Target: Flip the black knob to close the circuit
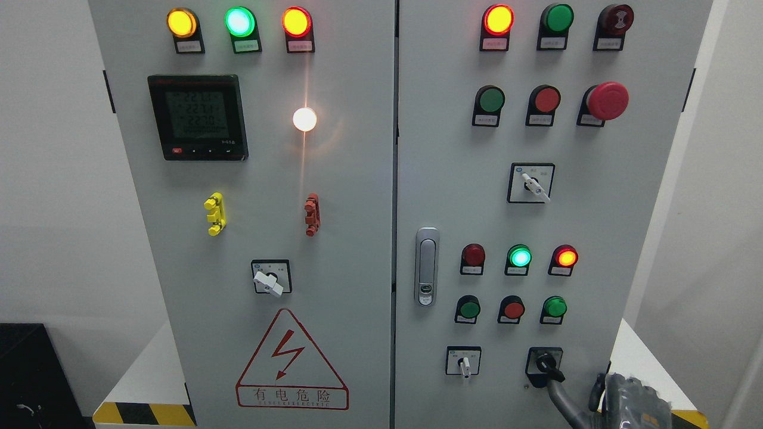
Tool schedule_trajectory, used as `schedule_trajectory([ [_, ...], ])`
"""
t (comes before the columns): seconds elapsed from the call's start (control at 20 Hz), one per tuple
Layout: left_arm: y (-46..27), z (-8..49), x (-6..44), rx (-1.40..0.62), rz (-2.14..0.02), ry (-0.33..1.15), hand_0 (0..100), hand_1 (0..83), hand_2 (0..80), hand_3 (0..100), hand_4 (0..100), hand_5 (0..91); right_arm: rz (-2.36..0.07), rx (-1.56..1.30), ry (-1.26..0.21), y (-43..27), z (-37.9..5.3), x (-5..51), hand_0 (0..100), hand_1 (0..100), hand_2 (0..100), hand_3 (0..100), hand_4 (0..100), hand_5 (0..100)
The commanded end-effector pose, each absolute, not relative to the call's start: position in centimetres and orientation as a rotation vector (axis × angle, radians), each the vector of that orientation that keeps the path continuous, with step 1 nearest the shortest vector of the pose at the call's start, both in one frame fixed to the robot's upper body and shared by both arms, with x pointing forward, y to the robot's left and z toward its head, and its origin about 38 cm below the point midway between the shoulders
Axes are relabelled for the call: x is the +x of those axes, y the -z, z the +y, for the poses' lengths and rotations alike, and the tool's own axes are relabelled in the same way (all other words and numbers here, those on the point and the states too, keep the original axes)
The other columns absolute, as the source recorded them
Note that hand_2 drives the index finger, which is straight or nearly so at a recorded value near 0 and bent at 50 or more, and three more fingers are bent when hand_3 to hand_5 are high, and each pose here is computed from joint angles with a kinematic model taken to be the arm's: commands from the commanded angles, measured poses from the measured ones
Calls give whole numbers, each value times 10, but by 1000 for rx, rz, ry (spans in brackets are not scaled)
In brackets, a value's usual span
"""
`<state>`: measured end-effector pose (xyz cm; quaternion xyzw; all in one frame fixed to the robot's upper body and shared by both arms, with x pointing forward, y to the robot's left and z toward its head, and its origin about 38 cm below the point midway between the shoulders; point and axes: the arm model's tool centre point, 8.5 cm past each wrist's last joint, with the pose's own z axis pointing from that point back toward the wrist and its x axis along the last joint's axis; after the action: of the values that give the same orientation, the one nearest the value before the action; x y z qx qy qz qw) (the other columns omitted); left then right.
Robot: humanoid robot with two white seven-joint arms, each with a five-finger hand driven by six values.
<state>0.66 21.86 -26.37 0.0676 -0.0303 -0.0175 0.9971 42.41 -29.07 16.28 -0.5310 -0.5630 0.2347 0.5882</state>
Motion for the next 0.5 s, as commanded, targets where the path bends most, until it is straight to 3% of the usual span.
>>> schedule_trajectory([
  [0.0,264,217,3,131,-67,32,120,556,0,0,0,0,-1331,-1241,-539,-165,-289,423,0,0,820,1000,971,1000],
  [0.45,264,217,2,131,-66,32,120,556,0,0,0,0,-1358,-1221,-588,-162,-273,423,0,1,821,1000,970,1000],
])
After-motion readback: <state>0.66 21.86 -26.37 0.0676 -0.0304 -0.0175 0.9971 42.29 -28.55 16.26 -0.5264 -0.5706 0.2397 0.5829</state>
